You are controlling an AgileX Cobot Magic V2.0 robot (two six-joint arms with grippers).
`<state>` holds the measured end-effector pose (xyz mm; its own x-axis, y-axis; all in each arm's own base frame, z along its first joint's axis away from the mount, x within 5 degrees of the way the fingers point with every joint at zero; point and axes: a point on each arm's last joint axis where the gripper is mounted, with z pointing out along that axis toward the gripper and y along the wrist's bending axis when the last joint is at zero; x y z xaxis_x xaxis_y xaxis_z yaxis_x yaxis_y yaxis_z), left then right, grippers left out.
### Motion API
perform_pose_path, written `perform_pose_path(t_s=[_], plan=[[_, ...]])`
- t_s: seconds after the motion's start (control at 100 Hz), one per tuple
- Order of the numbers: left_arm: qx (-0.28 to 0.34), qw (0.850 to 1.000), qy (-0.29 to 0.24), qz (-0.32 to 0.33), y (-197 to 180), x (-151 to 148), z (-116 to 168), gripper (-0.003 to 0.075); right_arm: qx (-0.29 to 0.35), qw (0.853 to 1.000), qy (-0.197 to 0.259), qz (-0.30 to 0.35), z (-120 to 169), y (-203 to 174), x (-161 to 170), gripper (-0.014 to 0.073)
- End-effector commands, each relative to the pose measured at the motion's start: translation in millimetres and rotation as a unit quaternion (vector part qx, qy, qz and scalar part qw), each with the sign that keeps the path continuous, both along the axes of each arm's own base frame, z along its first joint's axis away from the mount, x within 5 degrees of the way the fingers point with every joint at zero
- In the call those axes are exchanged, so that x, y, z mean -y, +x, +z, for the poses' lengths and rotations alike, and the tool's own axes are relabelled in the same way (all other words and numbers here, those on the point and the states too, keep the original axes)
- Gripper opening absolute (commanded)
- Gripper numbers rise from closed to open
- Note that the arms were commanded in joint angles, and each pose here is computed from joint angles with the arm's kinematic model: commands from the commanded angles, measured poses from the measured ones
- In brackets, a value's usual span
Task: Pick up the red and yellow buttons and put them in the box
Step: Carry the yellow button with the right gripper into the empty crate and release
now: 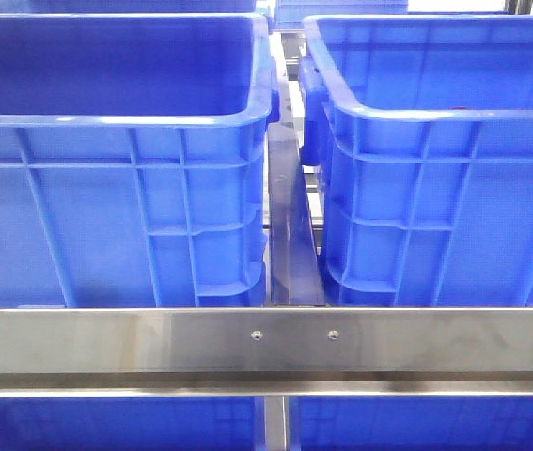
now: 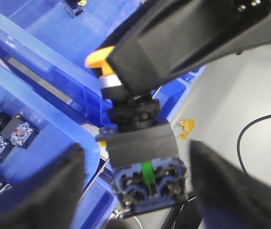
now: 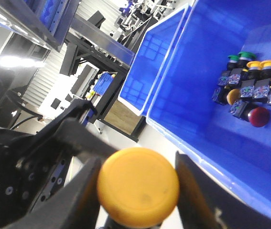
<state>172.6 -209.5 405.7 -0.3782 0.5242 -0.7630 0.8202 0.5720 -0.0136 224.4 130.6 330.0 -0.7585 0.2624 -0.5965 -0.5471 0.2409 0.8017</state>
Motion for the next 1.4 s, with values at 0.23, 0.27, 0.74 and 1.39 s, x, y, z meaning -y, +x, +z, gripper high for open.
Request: perform_pose_path(t_s=[0.23, 0.27, 0.74, 1.39], plan=[[0.043, 0.998, -0.053, 0.003, -10, -10, 28, 0.0506, 0.021, 0.997, 0.079, -0.009, 27, -1, 3, 0.0178], [0.046, 0.997, -0.056, 0.008, -11, -12, 30, 0.0506, 0.024, 0.997, 0.077, -0.013, 27, 0, 4, 0.0178], [0.093, 0.982, -0.055, 0.154, -29, -72, 23, 0.0506, 0.056, 0.991, 0.078, -0.098, 30, 17, 54, 0.0178], [0.132, 0.89, -0.086, 0.427, -78, -198, -5, 0.0506, 0.059, 0.991, 0.082, -0.092, 31, 16, 56, 0.0178]])
